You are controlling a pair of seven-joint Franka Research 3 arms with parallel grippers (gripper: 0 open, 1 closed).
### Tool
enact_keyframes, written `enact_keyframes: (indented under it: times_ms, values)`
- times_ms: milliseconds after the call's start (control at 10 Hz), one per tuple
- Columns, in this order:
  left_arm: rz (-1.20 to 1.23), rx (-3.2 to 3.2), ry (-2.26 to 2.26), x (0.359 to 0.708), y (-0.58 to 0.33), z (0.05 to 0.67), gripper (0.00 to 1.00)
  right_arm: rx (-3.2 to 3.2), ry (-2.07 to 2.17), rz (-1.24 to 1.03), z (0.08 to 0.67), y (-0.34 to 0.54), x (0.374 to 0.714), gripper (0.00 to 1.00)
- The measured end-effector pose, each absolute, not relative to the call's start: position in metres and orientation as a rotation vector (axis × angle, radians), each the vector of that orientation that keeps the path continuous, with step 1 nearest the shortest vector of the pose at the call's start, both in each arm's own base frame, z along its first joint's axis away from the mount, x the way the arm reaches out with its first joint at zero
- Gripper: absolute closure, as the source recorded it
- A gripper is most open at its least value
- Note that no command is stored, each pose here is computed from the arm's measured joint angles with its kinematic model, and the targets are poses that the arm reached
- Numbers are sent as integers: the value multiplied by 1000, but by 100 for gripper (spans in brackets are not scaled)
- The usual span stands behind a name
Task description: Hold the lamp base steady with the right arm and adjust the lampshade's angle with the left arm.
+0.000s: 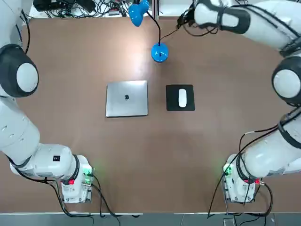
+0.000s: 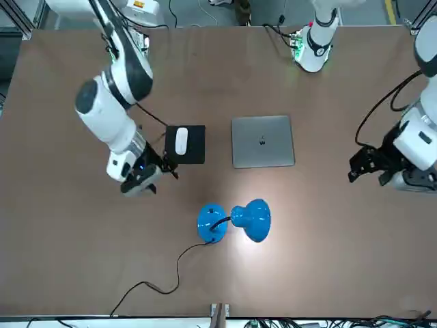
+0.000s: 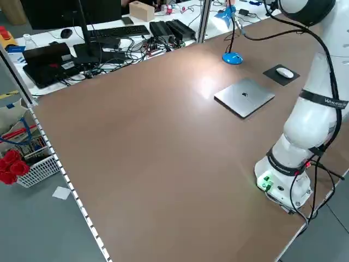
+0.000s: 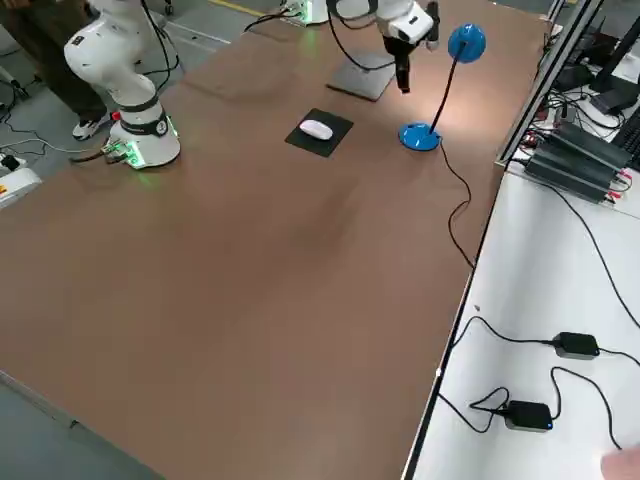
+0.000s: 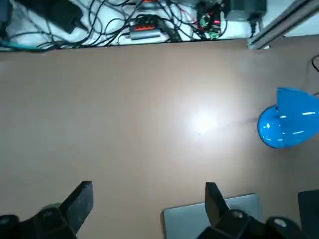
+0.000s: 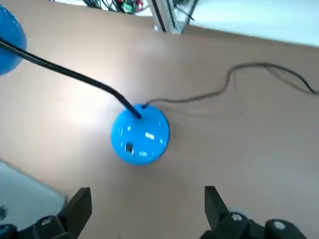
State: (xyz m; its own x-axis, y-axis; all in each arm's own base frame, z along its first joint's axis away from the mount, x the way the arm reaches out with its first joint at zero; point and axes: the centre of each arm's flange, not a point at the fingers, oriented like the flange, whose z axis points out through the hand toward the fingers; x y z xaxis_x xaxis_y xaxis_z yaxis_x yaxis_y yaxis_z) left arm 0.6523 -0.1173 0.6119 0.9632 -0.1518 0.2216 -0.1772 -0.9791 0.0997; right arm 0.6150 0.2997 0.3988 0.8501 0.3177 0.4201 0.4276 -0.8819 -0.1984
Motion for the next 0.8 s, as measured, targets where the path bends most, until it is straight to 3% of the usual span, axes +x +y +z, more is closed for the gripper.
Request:
enact_keyframes:
  times_ms: [300, 600, 800]
  values:
    - [320, 2935, -736, 645, -140, 613, 0, -2649, -841, -797, 319, 341, 622, 0]
    - [196, 2842, -1059, 632, -158, 604, 0, -2589, -883, -804, 291, 379, 623, 2]
    - [262, 2679, -1363, 631, -185, 603, 0, -2555, -870, -823, 267, 394, 625, 2]
